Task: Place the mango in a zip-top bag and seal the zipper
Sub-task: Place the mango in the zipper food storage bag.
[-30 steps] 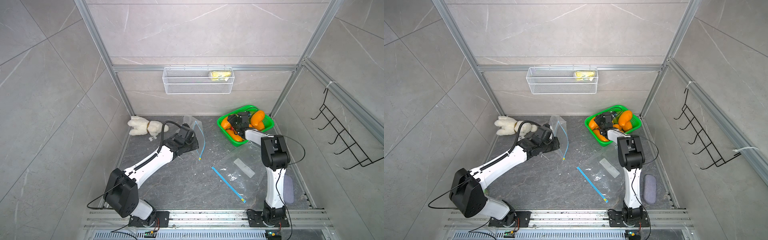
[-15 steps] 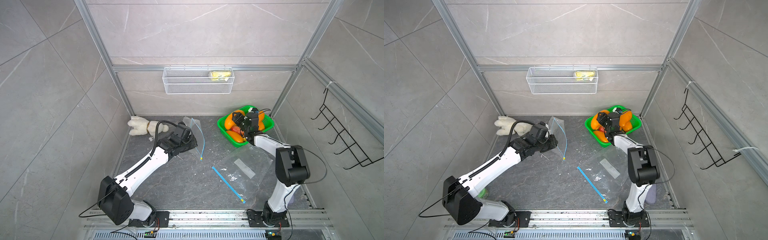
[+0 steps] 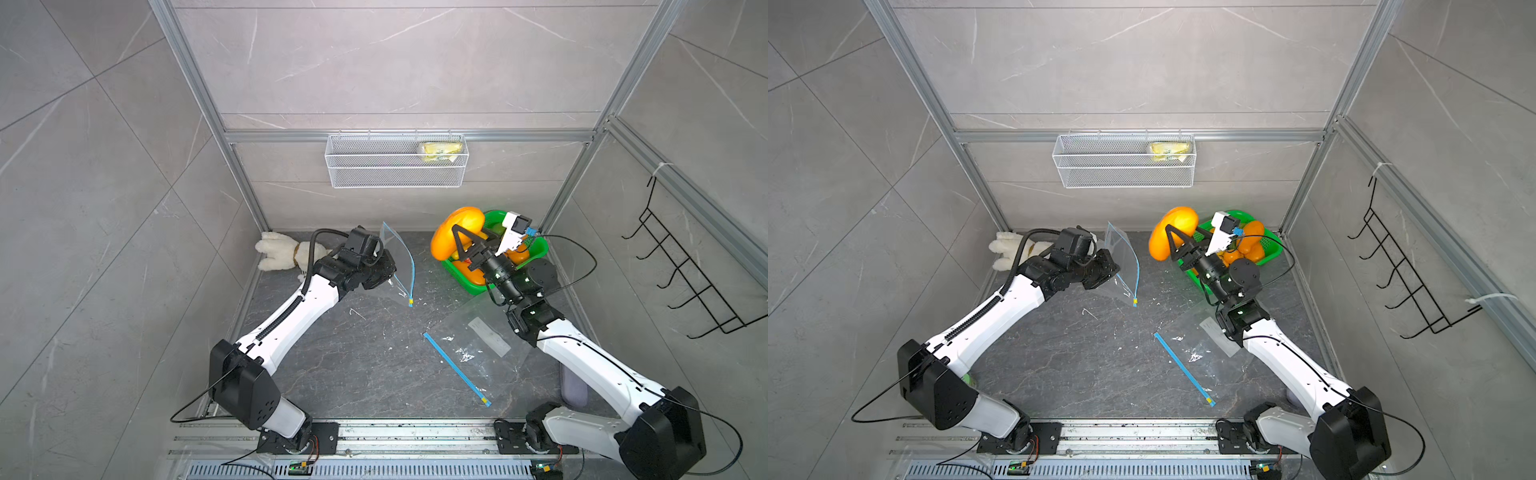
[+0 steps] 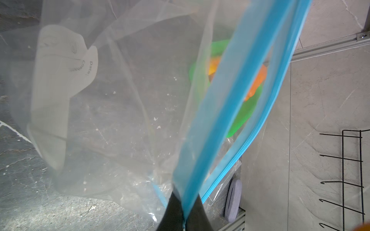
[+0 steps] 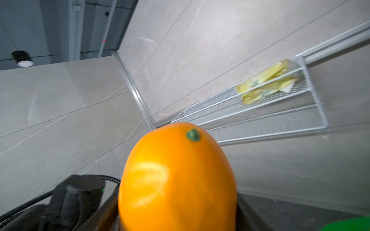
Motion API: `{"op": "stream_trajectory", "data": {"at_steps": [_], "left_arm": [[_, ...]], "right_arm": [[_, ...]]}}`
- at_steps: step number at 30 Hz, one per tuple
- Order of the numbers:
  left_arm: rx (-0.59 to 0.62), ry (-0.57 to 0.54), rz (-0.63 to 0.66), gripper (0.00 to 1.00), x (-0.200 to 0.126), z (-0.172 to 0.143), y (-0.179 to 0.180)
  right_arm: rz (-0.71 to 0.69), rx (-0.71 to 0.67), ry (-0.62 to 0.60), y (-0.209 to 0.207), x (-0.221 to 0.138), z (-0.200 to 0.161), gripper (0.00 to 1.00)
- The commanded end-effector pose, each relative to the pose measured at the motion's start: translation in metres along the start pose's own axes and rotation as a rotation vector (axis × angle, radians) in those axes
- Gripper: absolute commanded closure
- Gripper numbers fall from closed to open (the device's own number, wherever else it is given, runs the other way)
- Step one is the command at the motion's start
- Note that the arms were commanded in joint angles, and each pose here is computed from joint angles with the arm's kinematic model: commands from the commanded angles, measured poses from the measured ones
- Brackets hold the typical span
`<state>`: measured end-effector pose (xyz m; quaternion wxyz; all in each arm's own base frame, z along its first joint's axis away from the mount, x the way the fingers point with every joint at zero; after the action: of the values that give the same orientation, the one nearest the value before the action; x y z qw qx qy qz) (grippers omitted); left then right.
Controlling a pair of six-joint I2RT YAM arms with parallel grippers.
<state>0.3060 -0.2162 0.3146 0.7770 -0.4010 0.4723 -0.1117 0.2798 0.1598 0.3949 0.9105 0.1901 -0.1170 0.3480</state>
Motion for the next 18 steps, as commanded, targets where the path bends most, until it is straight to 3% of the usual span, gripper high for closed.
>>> {"op": "stream_trajectory", "data": {"at_steps": [1,7,18], "left_arm": [[-0.013,0.038,-0.078,0.94,-0.008,0.001,-0.015],[-0.018,0.054,-0.137,0.94,-0.019,-0.003,-0.021],[-0.005,0.079,-0.238,0.94,-0.053,-0.013,-0.026]], "right_arm": [[0.124,-0.051,-0.012,0.017,0.006,-0.017,0.84],[0.168,-0.027,0.035,0.025,0.031,-0.056,0.84],[0.076,-0.070,0.088,0.008,0.048,-0.102,0.84]]}}
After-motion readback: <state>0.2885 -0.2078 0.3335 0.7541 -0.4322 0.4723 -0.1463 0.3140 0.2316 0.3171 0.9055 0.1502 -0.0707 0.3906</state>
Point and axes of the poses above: each gripper's point midway between its finger pads, its own x axis out along the fingers, its own y axis along the line the jaws close on, z = x × y, the point moved 9 cm from there along -x, back along the fingers, and after that the axes turned 10 degrees about -x, right-handed, at the moved point
